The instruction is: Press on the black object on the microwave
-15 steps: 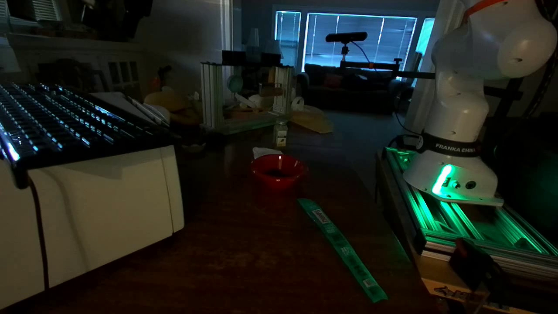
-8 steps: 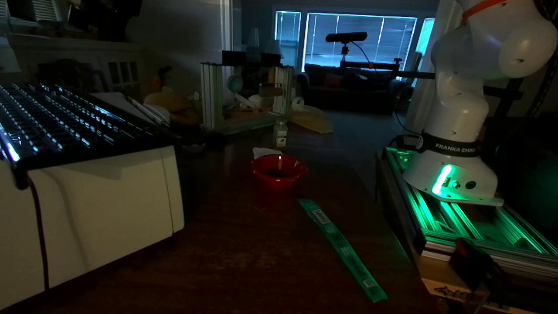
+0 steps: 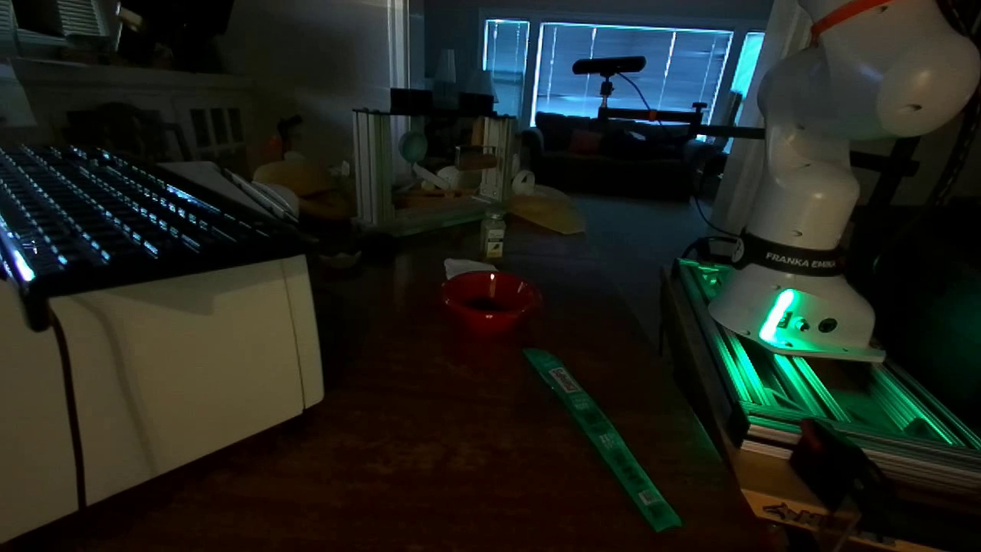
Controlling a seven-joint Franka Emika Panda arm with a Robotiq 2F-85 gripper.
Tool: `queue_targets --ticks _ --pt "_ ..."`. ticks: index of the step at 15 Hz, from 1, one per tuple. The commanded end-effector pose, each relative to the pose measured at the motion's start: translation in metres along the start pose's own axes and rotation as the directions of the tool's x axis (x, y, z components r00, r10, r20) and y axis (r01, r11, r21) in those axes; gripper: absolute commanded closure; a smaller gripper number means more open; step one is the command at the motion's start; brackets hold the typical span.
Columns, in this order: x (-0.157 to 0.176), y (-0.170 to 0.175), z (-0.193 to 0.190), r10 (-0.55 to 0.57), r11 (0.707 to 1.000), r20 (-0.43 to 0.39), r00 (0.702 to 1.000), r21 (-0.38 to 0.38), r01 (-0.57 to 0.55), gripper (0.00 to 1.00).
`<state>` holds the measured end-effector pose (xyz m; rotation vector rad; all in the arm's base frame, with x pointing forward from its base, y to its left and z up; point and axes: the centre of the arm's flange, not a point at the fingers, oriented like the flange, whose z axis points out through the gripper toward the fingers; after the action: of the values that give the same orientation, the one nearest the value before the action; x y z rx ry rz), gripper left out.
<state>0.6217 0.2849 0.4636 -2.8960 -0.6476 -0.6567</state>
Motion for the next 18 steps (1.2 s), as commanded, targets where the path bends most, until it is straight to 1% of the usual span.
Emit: queue_targets --ticks 1,4,6,7,8,12,18 --pt "0.013 0.004 0.015 -0.078 0.996 -0.018 0.997 0.047 0.079 0.49" --pt "0.015 0.002 0.024 -0.137 0.986 -0.031 0.990 0.088 0.139 0.73" --pt "0.014 0.000 0.029 -0.166 0.978 -0.038 0.985 0.121 0.169 0.87" --pt "0.014 0.000 0.032 -0.177 0.974 -0.042 0.983 0.135 0.181 0.96" --pt "0.013 -0.001 0.035 -0.187 0.970 -0.046 0.981 0.147 0.191 0.99" --pt "0.009 0.001 0.048 -0.224 0.958 -0.059 0.973 0.170 0.231 1.00" --pt "0.003 0.005 0.064 -0.253 0.949 -0.088 0.963 0.169 0.265 1.00"
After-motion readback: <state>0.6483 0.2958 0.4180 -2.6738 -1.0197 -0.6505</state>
